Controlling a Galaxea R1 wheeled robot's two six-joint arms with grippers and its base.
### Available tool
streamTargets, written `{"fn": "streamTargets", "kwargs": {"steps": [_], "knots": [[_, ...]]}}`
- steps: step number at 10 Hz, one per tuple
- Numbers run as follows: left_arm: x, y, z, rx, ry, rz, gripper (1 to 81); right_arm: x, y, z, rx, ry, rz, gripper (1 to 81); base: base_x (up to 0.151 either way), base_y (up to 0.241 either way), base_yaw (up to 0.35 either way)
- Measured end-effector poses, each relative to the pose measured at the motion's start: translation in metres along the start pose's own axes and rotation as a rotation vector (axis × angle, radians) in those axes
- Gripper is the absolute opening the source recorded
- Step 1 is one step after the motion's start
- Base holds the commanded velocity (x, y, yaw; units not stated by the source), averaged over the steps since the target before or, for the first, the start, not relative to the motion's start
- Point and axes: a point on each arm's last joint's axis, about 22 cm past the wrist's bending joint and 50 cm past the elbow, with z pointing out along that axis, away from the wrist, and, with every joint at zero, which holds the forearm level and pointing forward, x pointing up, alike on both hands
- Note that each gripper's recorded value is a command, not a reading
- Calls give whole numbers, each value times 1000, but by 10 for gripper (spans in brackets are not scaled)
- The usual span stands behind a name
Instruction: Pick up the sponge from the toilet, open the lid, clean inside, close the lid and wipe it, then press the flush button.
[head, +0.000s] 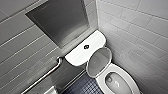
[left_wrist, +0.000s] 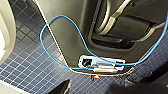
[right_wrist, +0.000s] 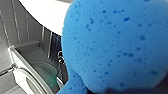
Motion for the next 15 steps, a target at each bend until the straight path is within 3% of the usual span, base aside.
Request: {"fn": "streamTargets", "kwargs": {"steps": [3,6,9,12,15], "knots": [[3,-22,-17,2,-3,41,811,-43,11,12,-27,5,29,10,0,0,0],[23,-11,-23,-20,33,100,811,-128,46,-5,-104,-28,100,10,0,0,0],[37,-5,-33,-32,94,122,811,-147,54,-21,-132,49,100,10,0,0,0],[47,-2,-44,-39,161,143,811,-212,72,-24,-173,72,116,10,0,0,0],[54,2,-55,-48,221,156,811,-240,92,-31,-217,153,84,10,0,0,0]]}}
